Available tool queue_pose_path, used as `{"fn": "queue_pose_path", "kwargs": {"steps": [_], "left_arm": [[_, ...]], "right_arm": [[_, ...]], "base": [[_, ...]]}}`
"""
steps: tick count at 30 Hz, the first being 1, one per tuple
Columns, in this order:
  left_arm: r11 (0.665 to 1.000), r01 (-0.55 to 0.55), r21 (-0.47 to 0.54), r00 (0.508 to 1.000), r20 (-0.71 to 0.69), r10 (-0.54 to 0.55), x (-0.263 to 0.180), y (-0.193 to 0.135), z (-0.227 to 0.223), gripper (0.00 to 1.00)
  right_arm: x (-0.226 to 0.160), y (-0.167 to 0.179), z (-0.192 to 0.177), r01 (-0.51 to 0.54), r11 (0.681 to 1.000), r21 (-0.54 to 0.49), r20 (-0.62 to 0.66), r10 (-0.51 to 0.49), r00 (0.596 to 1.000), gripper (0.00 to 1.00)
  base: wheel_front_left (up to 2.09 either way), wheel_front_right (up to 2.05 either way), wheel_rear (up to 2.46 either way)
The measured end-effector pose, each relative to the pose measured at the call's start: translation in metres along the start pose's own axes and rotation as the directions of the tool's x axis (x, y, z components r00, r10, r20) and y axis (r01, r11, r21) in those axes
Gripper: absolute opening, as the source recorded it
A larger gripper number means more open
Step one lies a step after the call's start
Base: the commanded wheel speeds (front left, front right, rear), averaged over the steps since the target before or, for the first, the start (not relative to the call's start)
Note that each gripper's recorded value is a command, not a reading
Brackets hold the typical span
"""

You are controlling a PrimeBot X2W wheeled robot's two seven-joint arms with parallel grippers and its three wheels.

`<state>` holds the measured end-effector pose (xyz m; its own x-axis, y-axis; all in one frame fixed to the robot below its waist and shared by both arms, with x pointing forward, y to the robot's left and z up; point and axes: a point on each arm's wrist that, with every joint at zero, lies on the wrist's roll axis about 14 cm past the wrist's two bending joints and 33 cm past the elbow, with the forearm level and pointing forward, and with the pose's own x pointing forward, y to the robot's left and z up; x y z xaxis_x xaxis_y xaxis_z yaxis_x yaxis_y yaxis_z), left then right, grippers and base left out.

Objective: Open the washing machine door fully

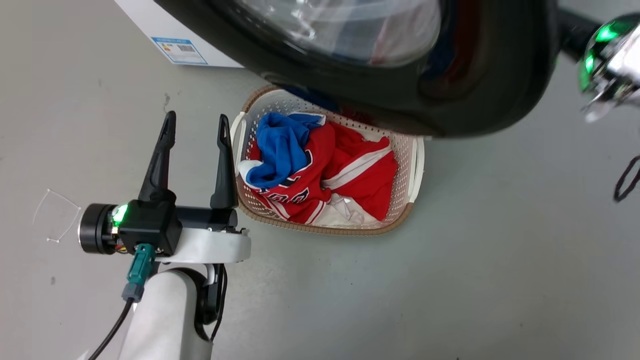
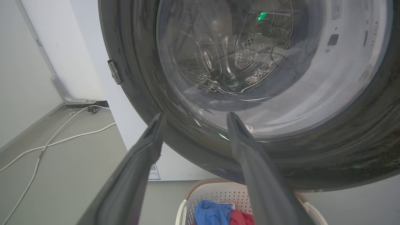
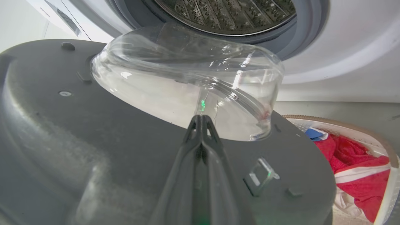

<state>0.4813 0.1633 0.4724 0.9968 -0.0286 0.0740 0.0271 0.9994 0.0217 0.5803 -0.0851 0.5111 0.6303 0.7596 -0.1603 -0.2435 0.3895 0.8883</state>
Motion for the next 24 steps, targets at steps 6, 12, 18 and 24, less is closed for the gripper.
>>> {"fn": "queue_pose_path", "kwargs": {"steps": [6, 12, 18, 24], "left_arm": [[1.0, 0.003, 0.001, 1.0, 0.008, -0.003, -0.009, 0.0, 0.008, 1.0], [1.0, 0.0, 0.003, 1.0, 0.013, 0.0, -0.021, 0.001, 0.017, 1.0], [1.0, 0.001, 0.009, 1.0, 0.027, -0.001, -0.034, 0.002, 0.029, 1.0], [1.0, -0.002, 0.009, 1.0, 0.031, 0.001, -0.049, 0.002, 0.036, 1.0]], "right_arm": [[-0.008, 0.017, -0.04, -0.049, 0.999, 0.022, -0.061, 0.05, 0.997, 0.0], [-0.017, 0.044, -0.086, -0.119, 0.992, 0.052, -0.141, 0.125, 0.982, 0.0], [-0.028, 0.071, -0.124, -0.181, 0.98, 0.088, -0.2, 0.195, 0.96, 0.0], [-0.036, 0.094, -0.162, -0.227, 0.963, 0.146, -0.247, 0.257, 0.934, 0.0]], "base": [[0.0, 0.0, 0.0], [0.0, 0.0, 0.0], [0.0, 0.0, 0.0], [0.0, 0.0, 0.0]]}}
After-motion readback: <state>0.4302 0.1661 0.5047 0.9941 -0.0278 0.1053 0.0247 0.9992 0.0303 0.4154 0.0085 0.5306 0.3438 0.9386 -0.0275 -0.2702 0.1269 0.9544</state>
